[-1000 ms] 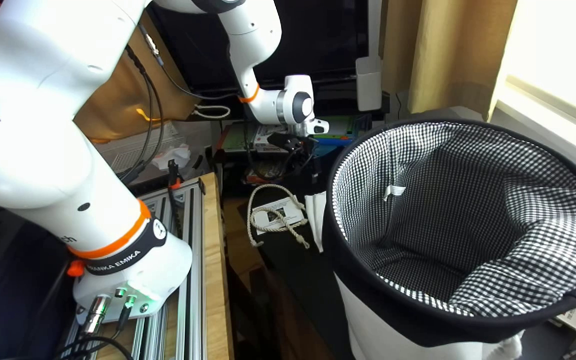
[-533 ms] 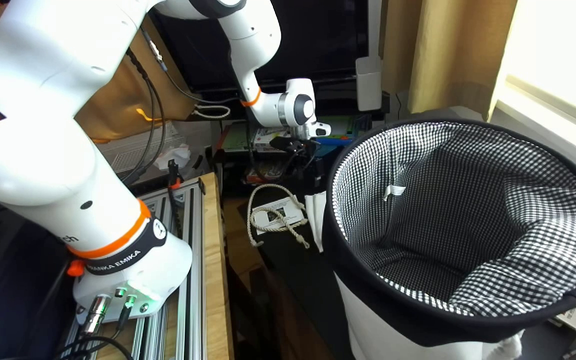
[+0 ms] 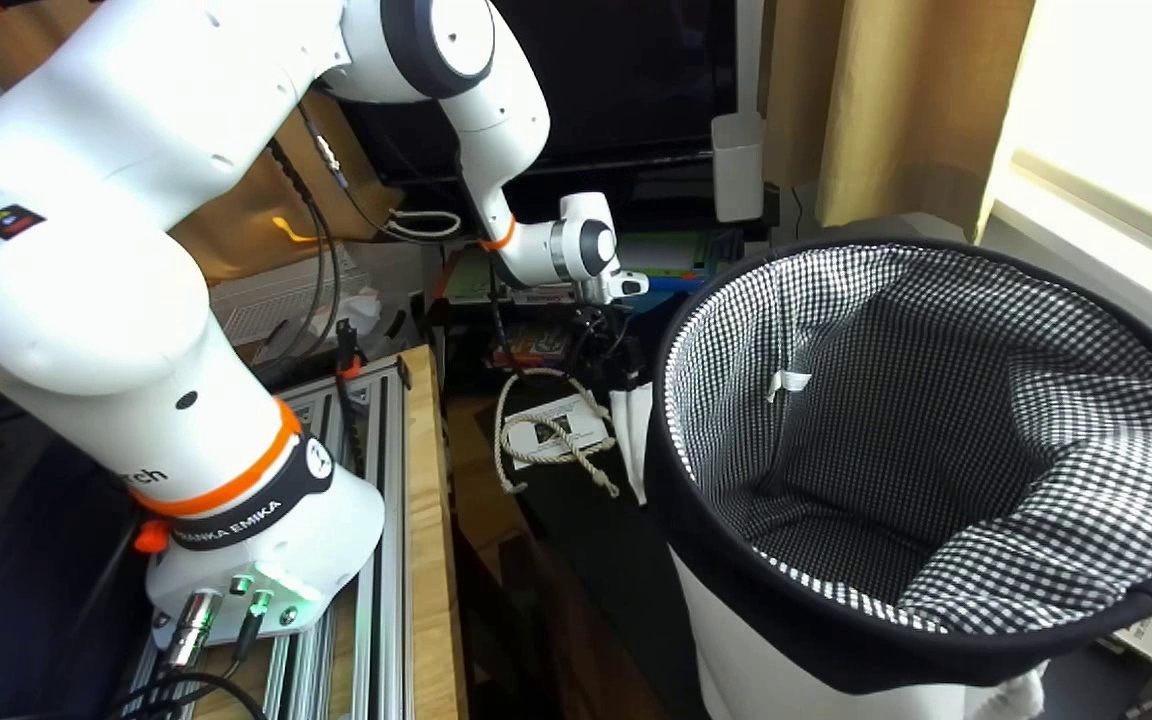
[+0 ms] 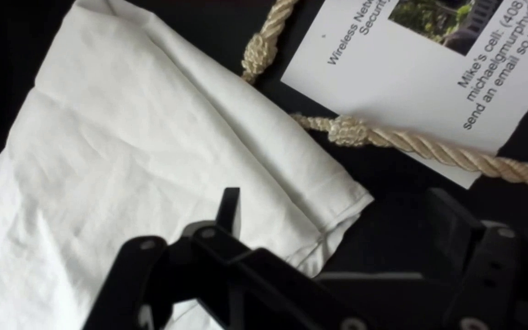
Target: Put the cloth on the edge of the laundry basket
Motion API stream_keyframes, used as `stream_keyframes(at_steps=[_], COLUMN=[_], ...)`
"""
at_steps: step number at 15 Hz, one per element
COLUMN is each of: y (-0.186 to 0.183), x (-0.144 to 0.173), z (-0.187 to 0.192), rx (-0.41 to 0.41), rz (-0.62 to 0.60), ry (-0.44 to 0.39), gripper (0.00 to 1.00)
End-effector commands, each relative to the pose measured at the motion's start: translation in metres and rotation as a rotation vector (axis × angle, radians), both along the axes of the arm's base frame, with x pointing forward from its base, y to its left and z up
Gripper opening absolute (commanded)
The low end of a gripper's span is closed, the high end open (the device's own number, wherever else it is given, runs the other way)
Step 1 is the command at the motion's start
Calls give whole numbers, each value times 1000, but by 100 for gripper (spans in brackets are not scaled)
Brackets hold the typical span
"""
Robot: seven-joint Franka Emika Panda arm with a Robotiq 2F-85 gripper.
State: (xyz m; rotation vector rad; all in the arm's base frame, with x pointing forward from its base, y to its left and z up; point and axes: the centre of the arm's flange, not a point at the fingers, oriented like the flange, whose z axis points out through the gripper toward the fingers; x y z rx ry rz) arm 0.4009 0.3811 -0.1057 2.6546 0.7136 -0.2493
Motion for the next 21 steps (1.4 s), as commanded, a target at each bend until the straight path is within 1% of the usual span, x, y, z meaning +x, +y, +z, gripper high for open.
stream_keyframes(at_steps=[1, 5, 6, 7, 12, 13, 15, 16, 17, 18, 19, 20, 21], y=[13, 14, 13, 13, 15, 13, 10, 8, 7, 7, 6, 5, 5], x=[4, 5, 7, 8, 11, 12, 17, 19, 21, 22, 23, 23, 24], z=[-35, -54, -57, -58, -58, -56, -48, -45, -43, -39, -37, -35, -34], rx=[-32, -46, -51, -51, -60, -72, -91, -100, -111, -110, -113, -115, -119], rz=[60, 93, 101, 108, 134, 138, 138, 137, 131, 132, 130, 131, 131], ry=[-18, -20, -24, -24, -8, -3, 4, 7, 3, 5, 5, 8, 12], gripper=[100, 100, 85, 74, 35, 26, 13, 5, 7, 41, 37, 38, 45])
